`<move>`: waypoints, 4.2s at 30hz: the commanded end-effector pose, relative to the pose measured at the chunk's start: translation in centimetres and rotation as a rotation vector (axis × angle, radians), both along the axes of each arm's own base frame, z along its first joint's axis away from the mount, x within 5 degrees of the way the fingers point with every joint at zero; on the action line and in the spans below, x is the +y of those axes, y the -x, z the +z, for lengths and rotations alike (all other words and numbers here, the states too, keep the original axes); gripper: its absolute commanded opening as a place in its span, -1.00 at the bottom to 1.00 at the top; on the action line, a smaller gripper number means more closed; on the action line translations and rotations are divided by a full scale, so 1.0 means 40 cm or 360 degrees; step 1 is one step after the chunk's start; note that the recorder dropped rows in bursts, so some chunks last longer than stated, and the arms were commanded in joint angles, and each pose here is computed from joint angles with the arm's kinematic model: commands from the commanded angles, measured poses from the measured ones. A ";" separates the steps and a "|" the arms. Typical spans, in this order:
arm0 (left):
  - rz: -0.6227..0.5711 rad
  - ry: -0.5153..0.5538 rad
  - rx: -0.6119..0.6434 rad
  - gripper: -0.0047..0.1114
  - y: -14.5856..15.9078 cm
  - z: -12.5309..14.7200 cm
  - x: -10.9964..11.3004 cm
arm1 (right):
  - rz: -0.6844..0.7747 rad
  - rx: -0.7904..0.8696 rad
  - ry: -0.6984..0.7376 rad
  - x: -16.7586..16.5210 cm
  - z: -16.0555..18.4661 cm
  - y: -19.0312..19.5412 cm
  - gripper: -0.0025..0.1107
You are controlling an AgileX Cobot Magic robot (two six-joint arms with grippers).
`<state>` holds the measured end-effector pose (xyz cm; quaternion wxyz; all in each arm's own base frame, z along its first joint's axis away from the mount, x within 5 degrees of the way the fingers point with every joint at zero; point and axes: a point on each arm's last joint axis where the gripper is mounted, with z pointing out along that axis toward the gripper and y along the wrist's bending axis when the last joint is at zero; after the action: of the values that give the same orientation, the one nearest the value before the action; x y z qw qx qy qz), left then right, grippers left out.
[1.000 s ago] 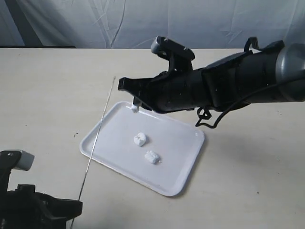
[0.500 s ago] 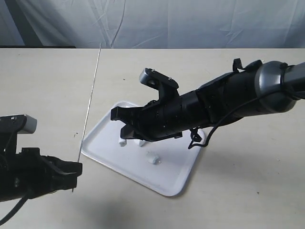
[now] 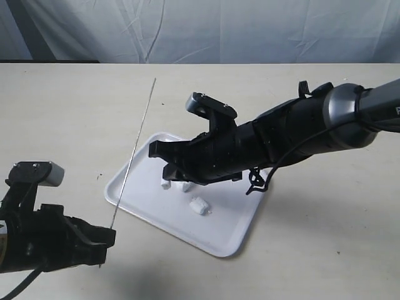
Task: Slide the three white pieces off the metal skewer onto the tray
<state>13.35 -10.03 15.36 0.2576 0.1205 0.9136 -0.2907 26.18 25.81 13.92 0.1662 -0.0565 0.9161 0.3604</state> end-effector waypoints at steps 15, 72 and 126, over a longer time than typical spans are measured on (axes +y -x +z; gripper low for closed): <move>-0.0045 -0.0098 -0.0004 -0.92 0.001 -0.007 0.004 | 0.0083 -0.0204 0.0020 0.003 0.067 -0.015 -0.33; -0.0163 -0.0007 0.0025 -0.34 -0.178 0.038 -0.026 | 0.0407 -0.0712 0.0206 -0.138 0.410 0.135 -0.33; -0.0335 0.0822 -0.1124 -0.35 0.318 0.182 0.037 | -0.0158 -0.1559 0.0594 -0.599 0.362 0.535 -0.38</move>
<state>1.82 -7.77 22.78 0.5844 0.1902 0.6641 -0.4257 4.86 2.20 29.04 0.5765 -0.2211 0.7762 0.1271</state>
